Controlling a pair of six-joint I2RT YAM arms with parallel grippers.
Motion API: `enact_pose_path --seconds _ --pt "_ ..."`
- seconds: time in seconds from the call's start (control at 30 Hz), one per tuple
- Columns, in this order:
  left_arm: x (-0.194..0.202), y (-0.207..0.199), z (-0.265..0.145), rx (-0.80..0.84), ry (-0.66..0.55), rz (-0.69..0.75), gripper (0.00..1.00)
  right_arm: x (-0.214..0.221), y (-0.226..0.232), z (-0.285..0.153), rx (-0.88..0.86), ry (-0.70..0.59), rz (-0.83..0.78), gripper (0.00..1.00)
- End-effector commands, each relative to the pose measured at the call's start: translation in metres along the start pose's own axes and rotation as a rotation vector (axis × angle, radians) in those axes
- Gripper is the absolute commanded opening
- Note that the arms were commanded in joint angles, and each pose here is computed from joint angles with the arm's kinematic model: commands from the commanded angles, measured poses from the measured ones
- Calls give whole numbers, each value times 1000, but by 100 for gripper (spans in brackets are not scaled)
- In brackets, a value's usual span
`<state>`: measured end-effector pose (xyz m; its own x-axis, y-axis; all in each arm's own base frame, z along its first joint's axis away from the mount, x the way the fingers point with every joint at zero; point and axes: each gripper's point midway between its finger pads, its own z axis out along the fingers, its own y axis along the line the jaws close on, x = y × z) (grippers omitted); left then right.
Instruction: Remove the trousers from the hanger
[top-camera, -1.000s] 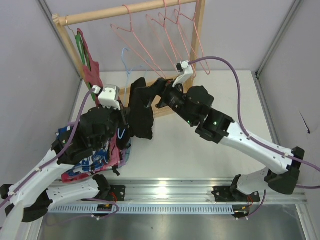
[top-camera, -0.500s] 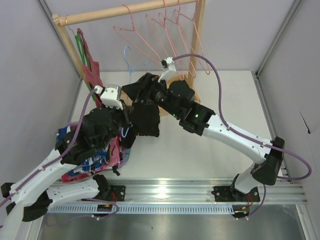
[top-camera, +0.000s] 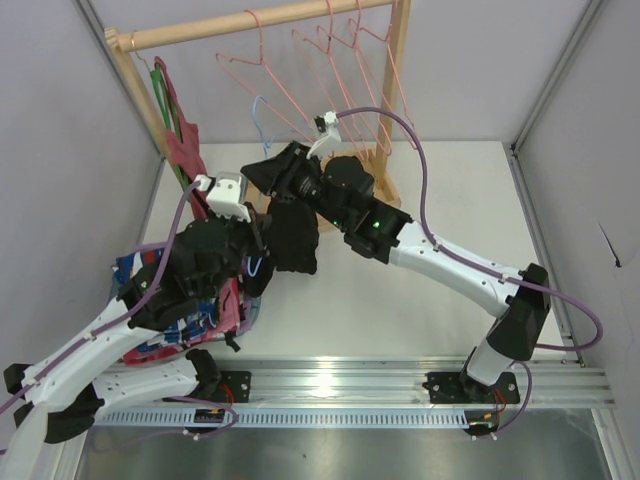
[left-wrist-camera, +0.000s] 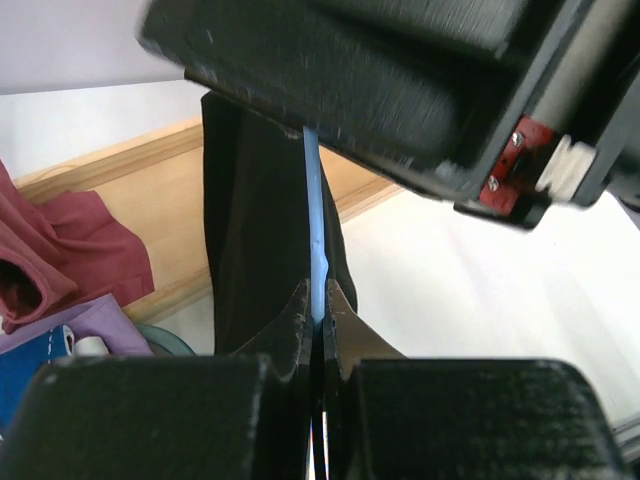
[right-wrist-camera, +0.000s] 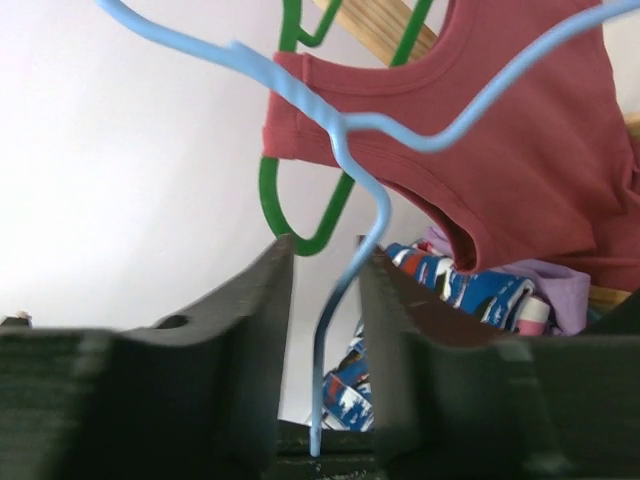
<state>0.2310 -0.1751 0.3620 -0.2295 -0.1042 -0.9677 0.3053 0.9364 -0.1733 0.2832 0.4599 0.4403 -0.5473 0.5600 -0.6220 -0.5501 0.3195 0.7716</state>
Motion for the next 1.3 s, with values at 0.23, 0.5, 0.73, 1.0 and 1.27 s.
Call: enact_pose_path --seconds 0.23,0.5,0.73,1.0,1.27 --pt "-51 -5 -10 31 -176 -90 0 -10 22 13 -63 -31 75 47" --pt "-50 -7 -9 42 -177 -89 0 -14 22 18 -61 -42 72 0" --pt "-50 -8 -12 58 -183 -93 0 -17 21 17 -59 -46 66 0" --pt "-50 -7 -16 65 -174 -92 22 -15 20 18 -57 -40 84 0" --pt "-56 -13 -37 146 -141 -124 89 -14 11 15 -35 8 55 0"
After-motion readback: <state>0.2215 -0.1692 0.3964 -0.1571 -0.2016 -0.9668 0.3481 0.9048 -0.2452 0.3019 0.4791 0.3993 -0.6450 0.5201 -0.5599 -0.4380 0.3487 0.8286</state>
